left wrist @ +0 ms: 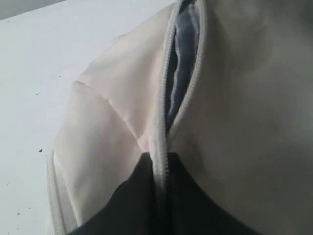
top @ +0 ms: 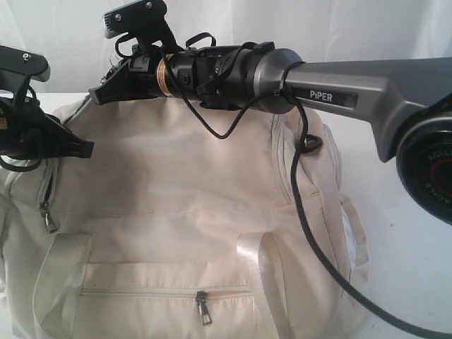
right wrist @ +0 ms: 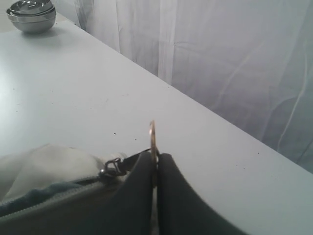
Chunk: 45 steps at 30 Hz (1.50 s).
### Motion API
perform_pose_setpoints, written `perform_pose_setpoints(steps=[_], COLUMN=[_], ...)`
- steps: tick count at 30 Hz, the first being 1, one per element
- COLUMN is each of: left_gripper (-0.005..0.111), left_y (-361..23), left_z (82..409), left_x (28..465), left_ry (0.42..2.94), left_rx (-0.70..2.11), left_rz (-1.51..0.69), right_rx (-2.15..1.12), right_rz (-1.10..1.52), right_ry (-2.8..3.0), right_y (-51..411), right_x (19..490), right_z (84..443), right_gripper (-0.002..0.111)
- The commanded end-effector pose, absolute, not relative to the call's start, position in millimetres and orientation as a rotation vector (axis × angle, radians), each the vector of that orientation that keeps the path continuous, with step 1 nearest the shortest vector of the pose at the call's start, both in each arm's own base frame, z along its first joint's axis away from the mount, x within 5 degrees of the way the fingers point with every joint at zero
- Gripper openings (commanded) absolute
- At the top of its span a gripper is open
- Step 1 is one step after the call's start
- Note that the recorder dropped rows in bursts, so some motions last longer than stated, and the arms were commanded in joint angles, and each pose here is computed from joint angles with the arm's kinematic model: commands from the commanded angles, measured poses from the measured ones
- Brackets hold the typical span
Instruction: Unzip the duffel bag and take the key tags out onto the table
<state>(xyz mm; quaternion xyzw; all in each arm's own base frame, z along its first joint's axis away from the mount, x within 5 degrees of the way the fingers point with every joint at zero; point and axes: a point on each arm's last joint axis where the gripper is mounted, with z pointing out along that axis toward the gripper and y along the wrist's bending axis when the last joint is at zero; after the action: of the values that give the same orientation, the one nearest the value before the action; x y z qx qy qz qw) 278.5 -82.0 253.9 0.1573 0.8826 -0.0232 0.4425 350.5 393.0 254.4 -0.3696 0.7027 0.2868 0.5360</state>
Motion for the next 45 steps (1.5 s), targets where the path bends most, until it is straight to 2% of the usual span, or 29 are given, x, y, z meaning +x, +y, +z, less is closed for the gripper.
perform_pose_setpoints(steps=[1,6,13,23,27,31,34,36,41,45], left_gripper=[0.000,0.000,0.000,0.000,0.000,0.000,0.000,0.000,0.000,0.000], left_y=[-77,-65,-28,-23,-23,-23,-23,-23,-23,-25], left_z=[249,249,258,265,265,265,264,264,264,269], left_x=[275,277,280,278,278,278,277,277,277,278], left_ry=[2.268,2.286,2.267,2.237,2.239,2.239,2.246,2.248,2.251,2.204], left_rx=[0.396,0.258,-0.006,-0.026,-0.026,-0.034,-0.044,-0.061,-0.063,-0.047], left_rz=[-0.003,-0.023,-0.014,-0.012,-0.011,-0.015,-0.018,-0.030,-0.029,-0.047], right_rx=[-0.785,-0.742,-0.661,-0.630,-0.679,-0.781,-0.850,-0.826,-0.784,-0.728], right_rz=[0.563,0.503,0.395,0.327,0.155,0.070,-0.127,-0.164,-0.081,0.179], right_ry=[1.722,1.738,1.757,1.803,1.929,1.967,2.019,2.045,2.026,1.965], right_y=[380,375,363,348,325,307,285,271,268,284], right_x=[361,364,368,361,350,334,335,342,349,347], right_z=[259,263,274,284,283,304,308,311,314,320], right_gripper=[0.000,0.000,0.000,0.000,0.000,0.000,0.000,0.000,0.000,0.000])
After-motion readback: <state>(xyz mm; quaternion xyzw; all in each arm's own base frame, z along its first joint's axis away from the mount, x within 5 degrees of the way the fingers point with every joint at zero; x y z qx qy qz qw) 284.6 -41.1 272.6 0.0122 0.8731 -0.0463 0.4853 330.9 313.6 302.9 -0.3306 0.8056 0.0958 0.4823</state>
